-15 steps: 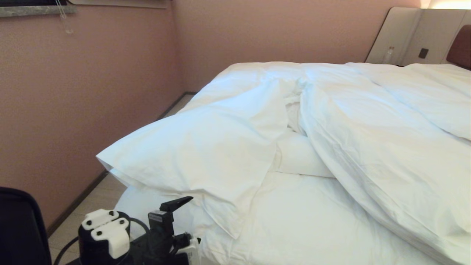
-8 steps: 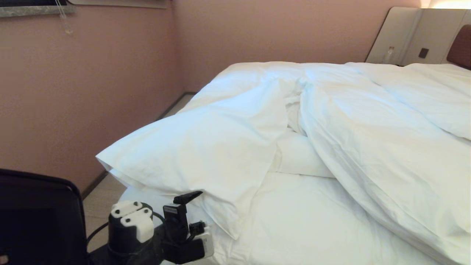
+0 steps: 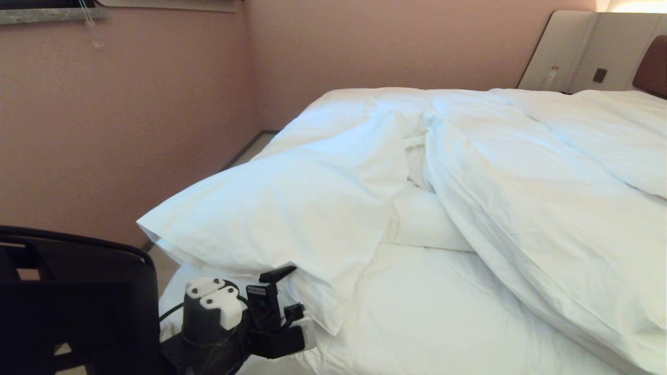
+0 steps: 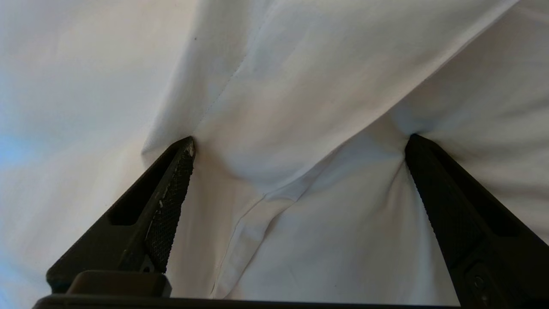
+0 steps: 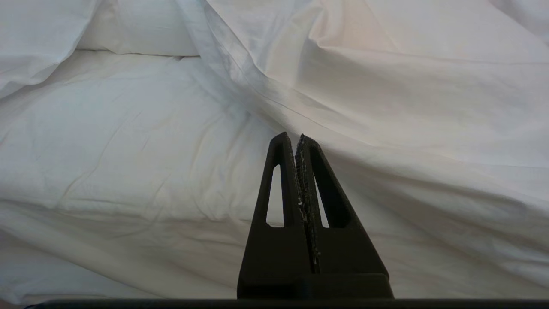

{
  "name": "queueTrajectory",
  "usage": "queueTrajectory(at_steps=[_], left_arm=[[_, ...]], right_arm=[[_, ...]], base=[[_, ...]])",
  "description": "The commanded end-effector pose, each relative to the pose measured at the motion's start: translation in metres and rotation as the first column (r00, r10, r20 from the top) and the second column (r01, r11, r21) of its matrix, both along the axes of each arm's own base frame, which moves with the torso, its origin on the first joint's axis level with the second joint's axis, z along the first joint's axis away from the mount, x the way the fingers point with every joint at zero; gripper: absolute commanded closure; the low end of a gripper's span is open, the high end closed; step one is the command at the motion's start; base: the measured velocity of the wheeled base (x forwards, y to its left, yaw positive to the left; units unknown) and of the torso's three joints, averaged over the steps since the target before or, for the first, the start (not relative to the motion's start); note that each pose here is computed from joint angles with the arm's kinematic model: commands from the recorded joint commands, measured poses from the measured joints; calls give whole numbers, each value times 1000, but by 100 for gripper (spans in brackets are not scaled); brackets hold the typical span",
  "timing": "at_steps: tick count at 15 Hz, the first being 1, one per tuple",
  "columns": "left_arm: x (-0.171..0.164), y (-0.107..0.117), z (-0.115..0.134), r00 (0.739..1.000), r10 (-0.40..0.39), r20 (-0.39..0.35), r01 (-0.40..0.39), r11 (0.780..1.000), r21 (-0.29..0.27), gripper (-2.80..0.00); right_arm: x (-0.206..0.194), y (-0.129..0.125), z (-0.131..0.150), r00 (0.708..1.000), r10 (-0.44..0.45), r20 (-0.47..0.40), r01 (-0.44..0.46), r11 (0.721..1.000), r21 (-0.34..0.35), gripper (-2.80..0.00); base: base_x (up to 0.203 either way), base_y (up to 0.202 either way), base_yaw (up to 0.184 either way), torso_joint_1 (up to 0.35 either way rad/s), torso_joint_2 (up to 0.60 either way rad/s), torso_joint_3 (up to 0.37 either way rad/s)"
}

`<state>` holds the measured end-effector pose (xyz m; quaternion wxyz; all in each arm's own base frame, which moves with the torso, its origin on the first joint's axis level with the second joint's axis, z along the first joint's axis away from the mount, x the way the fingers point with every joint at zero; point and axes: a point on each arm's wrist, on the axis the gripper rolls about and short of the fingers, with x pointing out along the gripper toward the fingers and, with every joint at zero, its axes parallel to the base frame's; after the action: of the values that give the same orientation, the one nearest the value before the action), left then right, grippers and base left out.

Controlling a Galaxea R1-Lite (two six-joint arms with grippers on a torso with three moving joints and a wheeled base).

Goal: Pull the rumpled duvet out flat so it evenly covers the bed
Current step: Hold the folded corner of the quilt

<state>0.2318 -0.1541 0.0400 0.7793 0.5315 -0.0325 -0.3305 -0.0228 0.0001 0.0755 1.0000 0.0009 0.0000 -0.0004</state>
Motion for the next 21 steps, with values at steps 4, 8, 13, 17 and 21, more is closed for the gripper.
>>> queueTrajectory(at_steps=[4, 8, 13, 17, 21], left_arm=[[-3, 2, 18, 997, 14, 76, -10, 999, -54, -280], [-14, 10, 30, 995, 19, 94, -13, 998, -67, -280], [-8, 5, 19, 998, 17, 62, -14, 998, -55, -280], [-9, 2, 15, 999, 5, 49, -3, 999, -51, -280], [-10, -7, 11, 999, -19, 32, 20, 998, -60, -280]], right_arm=[[0, 0, 0, 1000, -1, 2, 1, 1000, 0, 0], [0, 0, 0, 1000, 1, 2, -1, 1000, 0, 0], [0, 0, 0, 1000, 1, 2, -1, 1000, 0, 0], [0, 0, 0, 1000, 0, 2, 0, 1000, 0, 0], [0, 0, 0, 1000, -1, 2, 1, 1000, 0, 0]], base=[[0, 0, 0, 0, 0, 0], [0, 0, 0, 0, 0, 0], [0, 0, 0, 0, 0, 0], [0, 0, 0, 0, 0, 0], [0, 0, 0, 0, 0, 0]])
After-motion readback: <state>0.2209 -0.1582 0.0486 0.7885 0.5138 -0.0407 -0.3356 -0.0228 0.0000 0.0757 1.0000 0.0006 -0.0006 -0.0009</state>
